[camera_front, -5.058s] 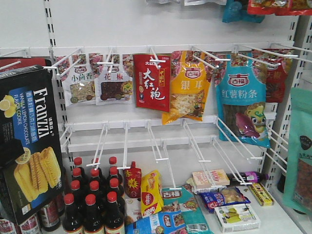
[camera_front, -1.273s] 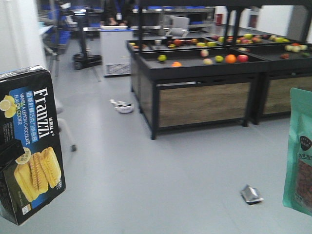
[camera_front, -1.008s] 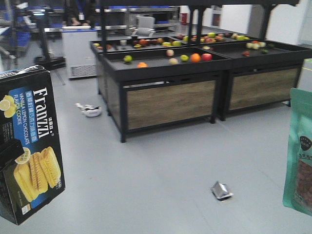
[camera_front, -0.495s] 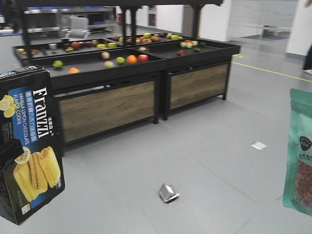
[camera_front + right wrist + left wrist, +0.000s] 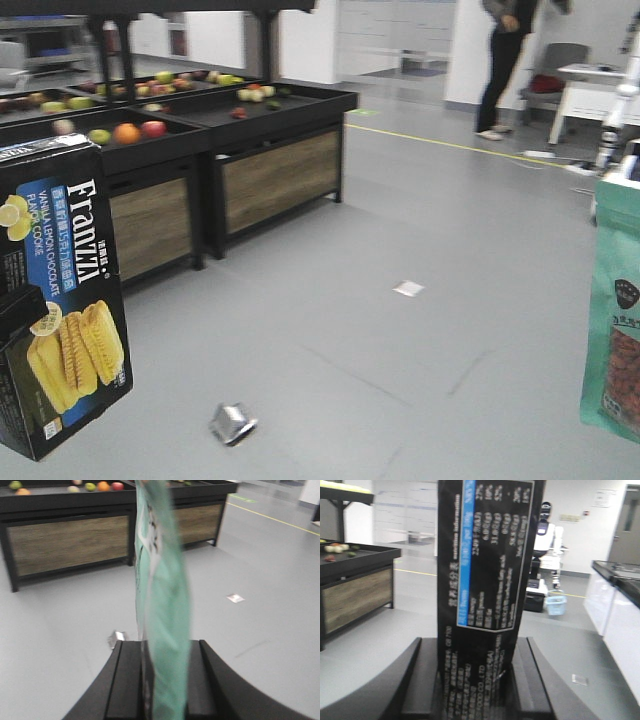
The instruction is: Pick snacks and fruit into basket
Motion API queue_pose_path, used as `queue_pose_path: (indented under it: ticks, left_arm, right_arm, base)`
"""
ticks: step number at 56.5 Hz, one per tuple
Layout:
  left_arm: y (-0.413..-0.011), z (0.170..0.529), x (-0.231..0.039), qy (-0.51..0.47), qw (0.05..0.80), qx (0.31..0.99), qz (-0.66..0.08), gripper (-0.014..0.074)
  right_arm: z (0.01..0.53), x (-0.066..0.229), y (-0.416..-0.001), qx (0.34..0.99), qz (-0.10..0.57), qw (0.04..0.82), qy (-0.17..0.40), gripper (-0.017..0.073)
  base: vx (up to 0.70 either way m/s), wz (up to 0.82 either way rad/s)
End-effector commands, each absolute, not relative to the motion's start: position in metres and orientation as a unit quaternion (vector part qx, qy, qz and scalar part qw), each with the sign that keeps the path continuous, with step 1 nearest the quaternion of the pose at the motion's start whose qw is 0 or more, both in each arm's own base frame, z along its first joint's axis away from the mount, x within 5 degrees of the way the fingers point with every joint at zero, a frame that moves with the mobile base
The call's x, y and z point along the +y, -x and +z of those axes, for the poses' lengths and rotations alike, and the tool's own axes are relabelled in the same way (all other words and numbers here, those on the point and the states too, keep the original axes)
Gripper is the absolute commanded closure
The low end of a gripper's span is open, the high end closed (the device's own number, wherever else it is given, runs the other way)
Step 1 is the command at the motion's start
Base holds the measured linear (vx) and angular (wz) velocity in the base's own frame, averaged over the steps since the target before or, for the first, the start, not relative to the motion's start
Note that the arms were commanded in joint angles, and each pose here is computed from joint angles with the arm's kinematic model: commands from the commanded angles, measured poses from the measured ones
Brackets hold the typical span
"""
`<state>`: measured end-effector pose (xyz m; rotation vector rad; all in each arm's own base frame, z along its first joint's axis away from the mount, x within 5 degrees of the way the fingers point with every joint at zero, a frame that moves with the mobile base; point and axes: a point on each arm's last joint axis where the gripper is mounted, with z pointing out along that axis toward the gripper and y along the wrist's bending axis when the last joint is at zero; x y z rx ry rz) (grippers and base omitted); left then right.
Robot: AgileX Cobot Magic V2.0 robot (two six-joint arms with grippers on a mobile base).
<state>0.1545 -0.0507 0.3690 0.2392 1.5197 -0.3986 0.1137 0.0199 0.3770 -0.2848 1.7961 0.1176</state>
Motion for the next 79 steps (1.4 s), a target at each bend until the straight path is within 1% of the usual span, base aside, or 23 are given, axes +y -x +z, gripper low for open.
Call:
queue_pose_path:
  ticks: [1,20,35,79]
  left_arm:
    - [-0.1507,0.3824,-0.0523,-0.107,0.713,0.664,-0.198,0.0591]
    - [-0.1507,0.3824,-0.0523,-0.107,0.713,0.664,-0.198,0.0591]
    - [-0.1507,0.3824,-0.0523,-0.107,0.713,0.664,-0.198,0.0591]
    - [-0.1507,0.3824,-0.0523,-0.107,0.713,0.664,-0.198,0.0591]
  right_arm:
    - [0.3939,0.0169,-0.1133,0.747,0.041,0.656,0.103,0.0568]
    - [0.3939,0.0169,-0.1133,0.747,0.041,0.656,0.103,0.0568]
    - [0.3939,0.0169,-0.1133,0.747,0.041,0.656,0.103,0.0568]
    - [0.3939,0.0169,-0.1133,0.747,0.041,0.656,0.103,0.0568]
  base:
    - [0.22,-0.61]
    - [0.23,-0.58]
    - [0.24,-0.38]
    - [0.33,-0.1]
